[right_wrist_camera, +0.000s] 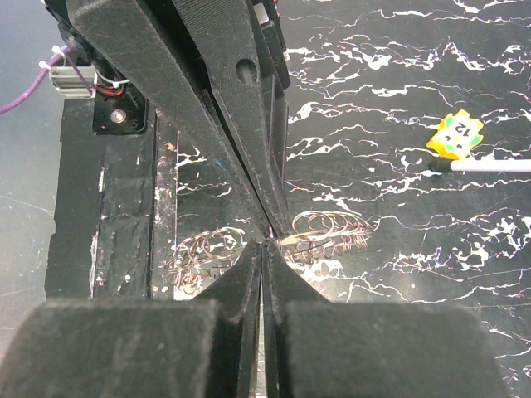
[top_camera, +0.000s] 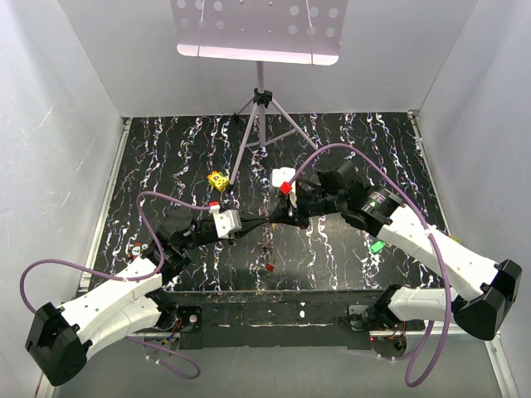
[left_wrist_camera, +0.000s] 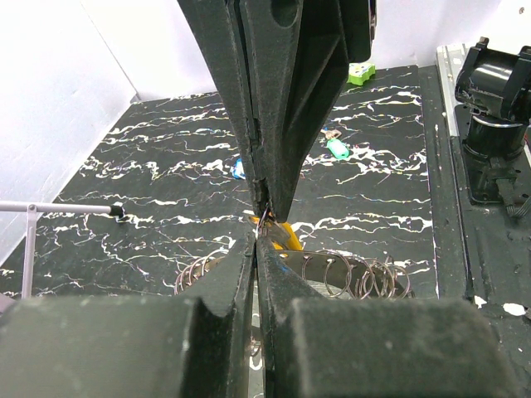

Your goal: Put the keys on the keyring

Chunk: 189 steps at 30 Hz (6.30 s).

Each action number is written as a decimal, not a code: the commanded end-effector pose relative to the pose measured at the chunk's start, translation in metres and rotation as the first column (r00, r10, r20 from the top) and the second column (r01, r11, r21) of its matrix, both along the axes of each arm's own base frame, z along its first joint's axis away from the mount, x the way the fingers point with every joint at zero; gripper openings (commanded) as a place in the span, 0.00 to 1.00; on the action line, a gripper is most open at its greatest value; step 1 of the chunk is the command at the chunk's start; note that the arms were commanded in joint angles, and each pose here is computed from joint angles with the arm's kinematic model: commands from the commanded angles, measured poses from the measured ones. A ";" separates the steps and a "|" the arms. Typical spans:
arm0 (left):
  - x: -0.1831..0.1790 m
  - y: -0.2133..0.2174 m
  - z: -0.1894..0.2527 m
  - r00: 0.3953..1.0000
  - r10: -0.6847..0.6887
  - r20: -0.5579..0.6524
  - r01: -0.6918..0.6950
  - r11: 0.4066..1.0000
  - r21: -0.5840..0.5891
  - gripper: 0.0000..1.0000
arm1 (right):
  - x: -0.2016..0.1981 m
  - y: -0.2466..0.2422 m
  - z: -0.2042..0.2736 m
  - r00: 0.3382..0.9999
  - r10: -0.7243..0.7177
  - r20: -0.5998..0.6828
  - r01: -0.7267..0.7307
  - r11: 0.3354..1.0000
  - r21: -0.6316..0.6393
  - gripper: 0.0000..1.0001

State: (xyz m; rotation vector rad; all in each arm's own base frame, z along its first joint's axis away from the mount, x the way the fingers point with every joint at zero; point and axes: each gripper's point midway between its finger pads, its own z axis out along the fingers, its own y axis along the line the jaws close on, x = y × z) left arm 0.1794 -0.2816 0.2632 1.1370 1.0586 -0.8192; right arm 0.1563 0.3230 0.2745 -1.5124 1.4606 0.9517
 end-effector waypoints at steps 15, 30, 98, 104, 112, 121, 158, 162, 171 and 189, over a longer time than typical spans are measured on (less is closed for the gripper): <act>-0.009 -0.002 0.037 0.995 -0.035 0.096 0.042 0.996 -0.081 0.00 | -0.002 0.008 0.015 0.999 0.044 0.025 -0.045 0.998 0.035 0.01; -0.006 -0.001 0.036 0.996 -0.020 0.086 0.027 0.996 -0.081 0.00 | -0.006 0.004 0.012 0.997 0.068 0.037 -0.069 0.997 0.020 0.01; 0.030 0.005 0.054 0.972 0.118 -0.203 -0.179 0.932 -0.314 0.00 | -0.031 -0.016 0.014 0.994 0.086 0.063 -0.090 0.994 0.060 0.36; 0.021 0.001 0.056 0.986 0.076 -0.151 -0.117 0.950 -0.288 0.00 | -0.039 -0.033 0.038 0.992 0.102 0.072 -0.111 0.985 0.132 0.54; -0.011 -0.008 0.062 0.994 -0.094 -0.051 0.078 0.963 -0.257 0.00 | -0.023 -0.044 0.047 0.993 0.082 0.089 -0.100 0.970 0.220 0.62; -0.024 -0.012 0.068 0.982 -0.176 -0.062 0.153 0.952 -0.266 0.00 | -0.021 -0.034 0.035 0.989 0.123 0.079 -0.140 0.954 0.265 0.54; -0.023 -0.012 0.068 0.976 -0.184 -0.114 0.138 0.936 -0.323 0.00 | -0.011 -0.022 0.036 0.995 0.066 -0.069 -0.040 0.944 0.329 0.20; -0.022 -0.011 0.067 0.976 -0.179 -0.121 0.132 0.937 -0.323 0.00 | -0.010 -0.021 0.039 0.995 0.063 -0.072 -0.035 0.942 0.334 0.20; -0.017 -0.012 0.060 0.976 -0.156 -0.154 0.100 0.943 -0.317 0.00 | -0.008 -0.020 0.045 0.996 0.058 -0.073 -0.029 0.938 0.344 0.24; -0.016 -0.016 0.045 0.951 -0.176 -0.255 0.096 0.950 -0.298 0.04 | -0.018 -0.026 0.044 0.994 0.090 -0.069 -0.065 0.949 0.308 0.01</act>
